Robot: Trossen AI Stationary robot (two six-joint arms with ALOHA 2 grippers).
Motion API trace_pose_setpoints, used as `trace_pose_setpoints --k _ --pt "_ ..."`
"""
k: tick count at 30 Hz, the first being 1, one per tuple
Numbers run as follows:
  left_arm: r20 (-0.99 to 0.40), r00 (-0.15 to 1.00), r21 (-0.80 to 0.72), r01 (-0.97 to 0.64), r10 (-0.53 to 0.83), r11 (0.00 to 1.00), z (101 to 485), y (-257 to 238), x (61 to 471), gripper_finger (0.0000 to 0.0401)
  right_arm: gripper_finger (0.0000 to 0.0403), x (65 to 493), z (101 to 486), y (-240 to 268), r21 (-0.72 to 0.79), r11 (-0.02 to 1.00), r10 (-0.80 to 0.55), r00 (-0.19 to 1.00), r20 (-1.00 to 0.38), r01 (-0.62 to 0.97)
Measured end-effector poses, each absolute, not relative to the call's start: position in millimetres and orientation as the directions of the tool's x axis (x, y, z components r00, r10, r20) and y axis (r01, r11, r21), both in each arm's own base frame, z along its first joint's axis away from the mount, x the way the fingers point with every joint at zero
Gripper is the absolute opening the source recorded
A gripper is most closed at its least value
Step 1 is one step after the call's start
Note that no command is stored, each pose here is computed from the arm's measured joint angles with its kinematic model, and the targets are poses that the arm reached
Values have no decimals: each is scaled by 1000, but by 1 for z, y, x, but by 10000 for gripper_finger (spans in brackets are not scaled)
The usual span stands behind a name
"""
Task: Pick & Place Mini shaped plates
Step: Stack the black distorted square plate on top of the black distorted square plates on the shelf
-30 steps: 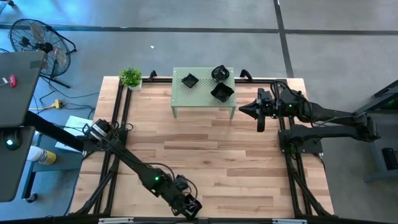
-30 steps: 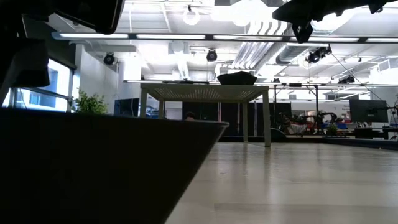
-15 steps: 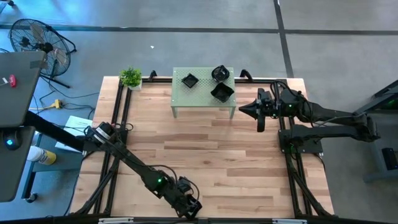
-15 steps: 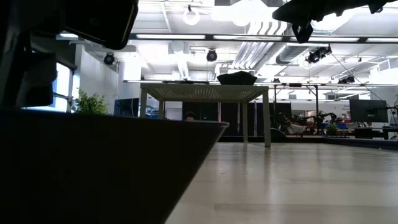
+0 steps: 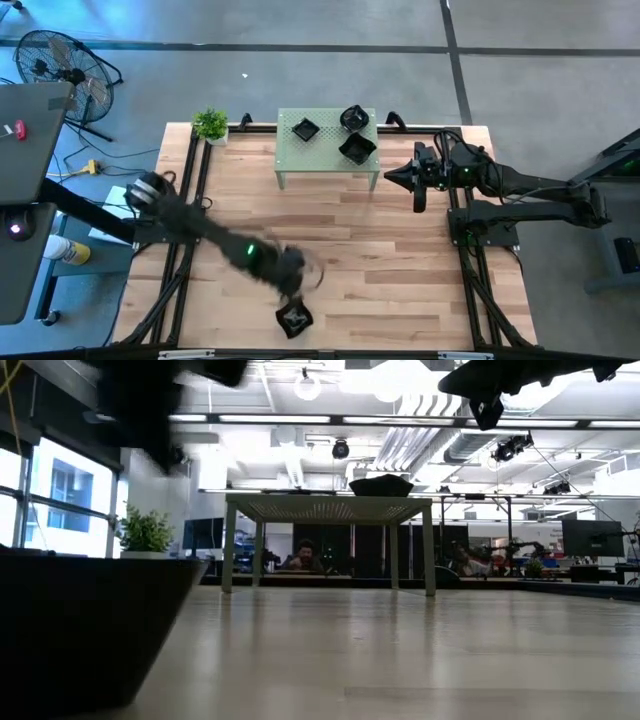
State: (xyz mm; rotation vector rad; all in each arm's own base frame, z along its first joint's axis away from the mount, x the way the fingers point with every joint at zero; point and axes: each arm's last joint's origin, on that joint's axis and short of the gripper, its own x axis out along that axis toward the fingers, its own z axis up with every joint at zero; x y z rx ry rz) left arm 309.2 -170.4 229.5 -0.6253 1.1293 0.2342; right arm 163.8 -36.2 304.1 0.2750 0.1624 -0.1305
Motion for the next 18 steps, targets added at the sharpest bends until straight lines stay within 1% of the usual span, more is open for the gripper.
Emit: trace_pose_setpoints --k 4,6,9,11,13,18 --pt "-892 449 -284 -457 -58 843 235 -114 330 1 7 164 304 -36 260 954 -107 978 -178 152" --pt "-876 481 -288 -453 -41 844 237 -90 341 1 7 164 304 -37 260 952 -116 976 -183 162" --pt "-862 500 -336 -444 -81 830 235 -68 351 1 7 164 304 -37 279 945 -123 975 -183 171" --pt "-873 473 -346 -422 -122 838 236 -70 347 1 7 164 304 -37 297 939 -123 975 -183 174" --pt "-874 460 -353 -382 -156 854 244 -84 338 0 7 164 303 -37 301 938 -122 975 -188 175" --pt "-881 428 -367 -355 -199 860 249 -137 313 0 7 164 303 -37 297 938 -123 974 -190 176"
